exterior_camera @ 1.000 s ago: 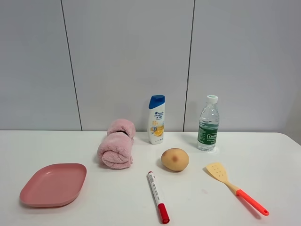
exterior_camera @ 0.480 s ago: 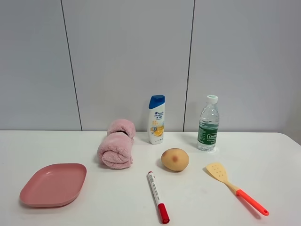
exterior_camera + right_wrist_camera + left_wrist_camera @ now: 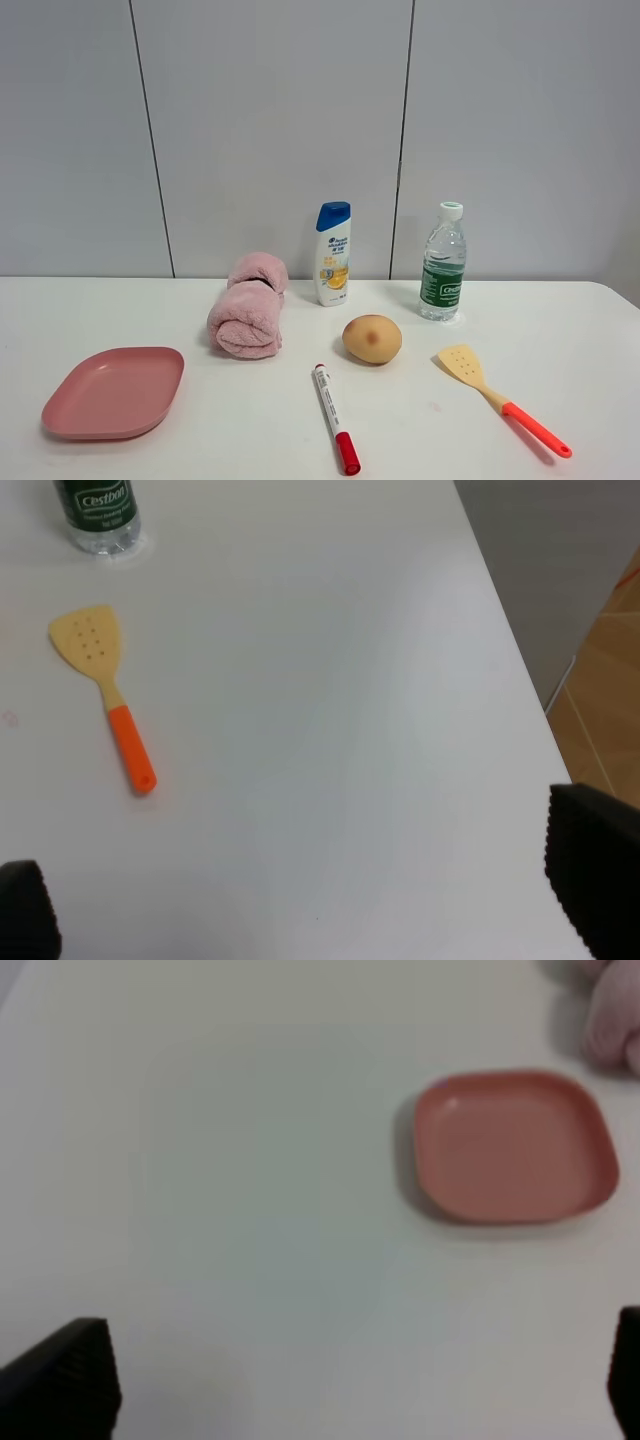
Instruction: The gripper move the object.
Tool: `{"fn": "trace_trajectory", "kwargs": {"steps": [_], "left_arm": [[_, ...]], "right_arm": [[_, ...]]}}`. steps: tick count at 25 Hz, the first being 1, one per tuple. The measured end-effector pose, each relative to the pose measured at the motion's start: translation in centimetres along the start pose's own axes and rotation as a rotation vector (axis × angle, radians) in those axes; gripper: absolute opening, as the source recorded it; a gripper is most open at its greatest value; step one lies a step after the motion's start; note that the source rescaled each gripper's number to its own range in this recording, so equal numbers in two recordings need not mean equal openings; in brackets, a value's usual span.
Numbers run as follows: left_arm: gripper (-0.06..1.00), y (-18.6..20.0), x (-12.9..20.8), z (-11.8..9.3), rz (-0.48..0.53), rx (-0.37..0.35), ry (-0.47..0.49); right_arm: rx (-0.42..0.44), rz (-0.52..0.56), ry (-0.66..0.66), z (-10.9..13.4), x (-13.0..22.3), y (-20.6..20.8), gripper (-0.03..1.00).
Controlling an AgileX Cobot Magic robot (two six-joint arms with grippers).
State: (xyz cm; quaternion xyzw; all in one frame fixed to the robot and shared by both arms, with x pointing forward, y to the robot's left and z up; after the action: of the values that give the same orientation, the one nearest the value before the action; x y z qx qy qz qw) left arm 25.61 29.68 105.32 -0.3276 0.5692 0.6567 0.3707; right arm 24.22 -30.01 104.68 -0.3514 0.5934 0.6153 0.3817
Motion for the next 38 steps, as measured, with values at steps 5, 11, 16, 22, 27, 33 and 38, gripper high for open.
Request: {"fn": "trace_trajectory", "kwargs": {"steps": [5, 11, 16, 22, 27, 33, 38], "left_arm": [[1.0, 0.4, 0.4, -0.1, -0.02, -0.003, -0.004], [1.0, 1.2, 0.8, -0.3, -0.077, -0.015, -0.008], [1.0, 1.2, 0.8, -0.3, -0.077, -0.015, -0.008], [1.0, 1.2, 0.8, -0.3, -0.077, -0.015, -0.008], [1.0, 1.2, 0.8, -0.3, -0.077, -0.015, -0.008], [1.0, 1.2, 0.8, -0.3, -0.077, -0.015, -0.008], [1.0, 1.2, 0.8, -0.3, -0.077, -0.015, -0.008]], "right_arm": [[0.0, 0.0, 0.0, 0.0, 0.0, 0.0, 1.0], [0.0, 0.0, 0.0, 0.0, 0.0, 0.0, 1.0], [0.0, 0.0, 0.0, 0.0, 0.0, 0.0, 1.0], [0.0, 0.0, 0.0, 0.0, 0.0, 0.0, 1.0], [0.0, 0.0, 0.0, 0.0, 0.0, 0.0, 1.0], [0.0, 0.0, 0.0, 0.0, 0.0, 0.0, 1.0], [0.0, 0.0, 0.0, 0.0, 0.0, 0.0, 1.0]]}}
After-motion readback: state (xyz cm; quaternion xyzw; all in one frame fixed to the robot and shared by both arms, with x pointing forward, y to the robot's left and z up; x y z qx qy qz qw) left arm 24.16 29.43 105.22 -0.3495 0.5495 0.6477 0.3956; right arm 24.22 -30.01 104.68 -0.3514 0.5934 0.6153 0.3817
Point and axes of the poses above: a point on each arm's last joint axis where the gripper is mounted, y pointing back along that axis away from the gripper, z along the wrist's bending axis when the last joint is at zero, x = y × z, the point moved 1 cm from there along -y, pointing out along that axis toward the gripper, and after that the axes turned 5 degrees about -y, right-handed, at the moved point
